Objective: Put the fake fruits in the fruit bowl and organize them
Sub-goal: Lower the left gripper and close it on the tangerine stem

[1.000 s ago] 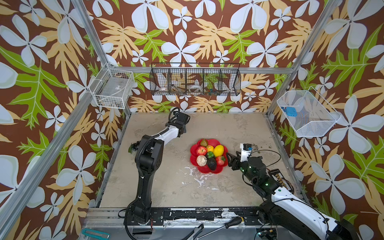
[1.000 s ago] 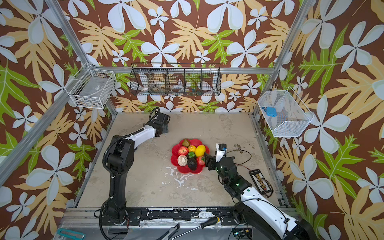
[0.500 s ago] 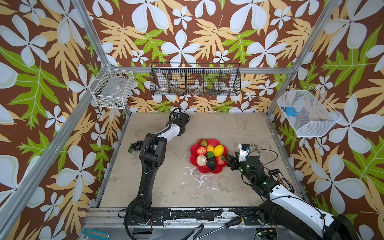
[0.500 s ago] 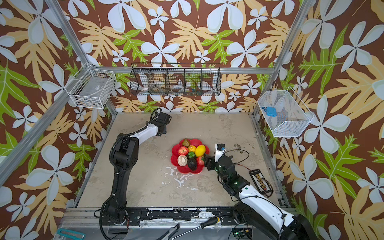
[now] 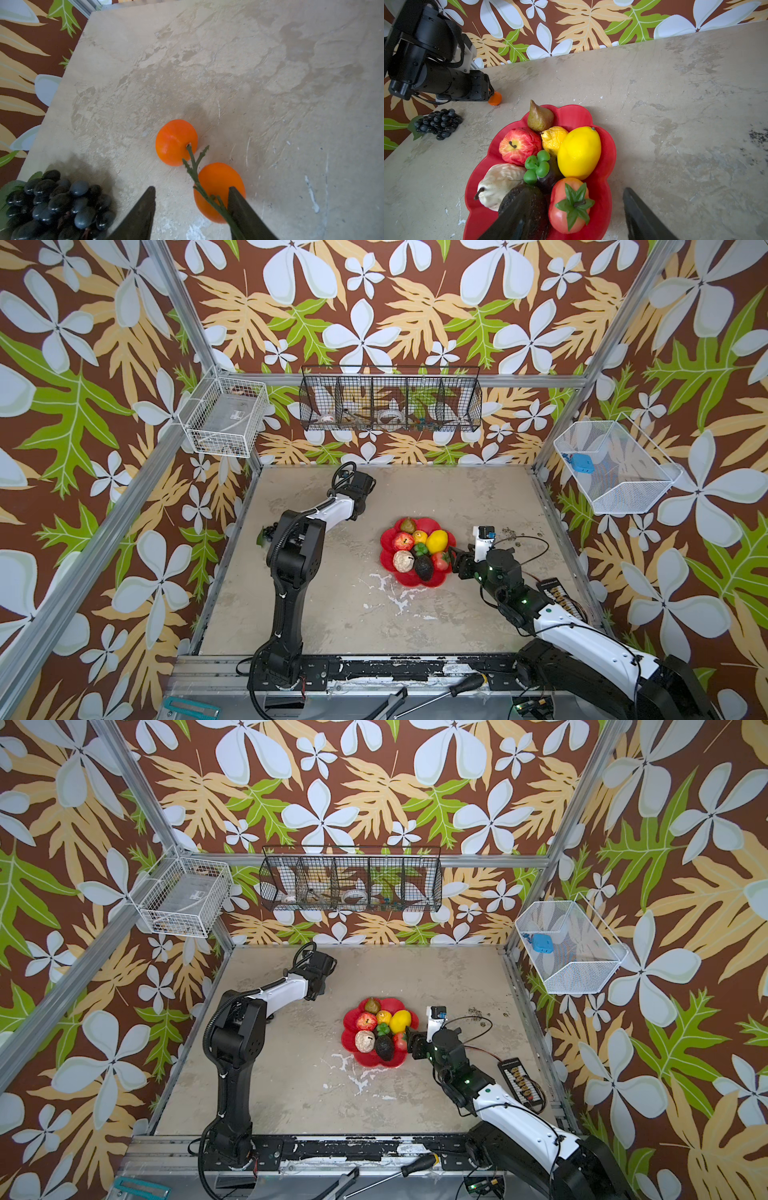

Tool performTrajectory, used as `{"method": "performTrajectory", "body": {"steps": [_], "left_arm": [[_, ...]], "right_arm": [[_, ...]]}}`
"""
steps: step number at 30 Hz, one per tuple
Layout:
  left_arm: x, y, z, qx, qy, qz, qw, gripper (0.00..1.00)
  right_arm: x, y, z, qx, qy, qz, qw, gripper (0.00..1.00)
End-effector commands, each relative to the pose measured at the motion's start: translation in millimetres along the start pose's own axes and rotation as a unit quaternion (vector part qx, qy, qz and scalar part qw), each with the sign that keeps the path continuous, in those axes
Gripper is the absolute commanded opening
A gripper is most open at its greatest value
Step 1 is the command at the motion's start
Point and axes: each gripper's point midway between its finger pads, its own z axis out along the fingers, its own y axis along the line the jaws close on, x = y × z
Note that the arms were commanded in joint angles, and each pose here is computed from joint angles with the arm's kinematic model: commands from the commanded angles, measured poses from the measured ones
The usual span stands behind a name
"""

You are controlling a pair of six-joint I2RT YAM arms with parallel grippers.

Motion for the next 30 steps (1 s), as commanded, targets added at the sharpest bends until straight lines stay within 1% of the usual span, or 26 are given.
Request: {"method": "performTrajectory", "body": {"steps": [1,6,12,18,26,30], "left_arm": [[-5,3,-2,0.003,-0.012,-0.021,1.0,0.49],[1,2,0,0.007,-0.006,-0.02,1.0,0.39],[5,-1,1,0.016,-0.001,-0.02,1.0,0.31],[8,-1,2,0.018,0.001,-0.02,1.0,0.2],[11,0,0,0.019,0.003,-0.022,1.0,0.11],[11,4,-3,0.018,-0.001,-0.026,0.999,0.09]], "right_arm": [[-6,0,1,0.004,-0.009,0.005,1.0,0.69],[-4,-4,2,0.014,-0.007,0.006,1.0,0.69],[-4,-6,2,0.02,-0.007,0.006,1.0,0.69],[-3,-5,4,0.02,-0.003,0.006,1.0,0.69],[-2,-6,5,0.023,-0.001,0.007,1.0,0.68],[-2,-6,5,0.022,0.0,0.006,1.0,0.68]]}}
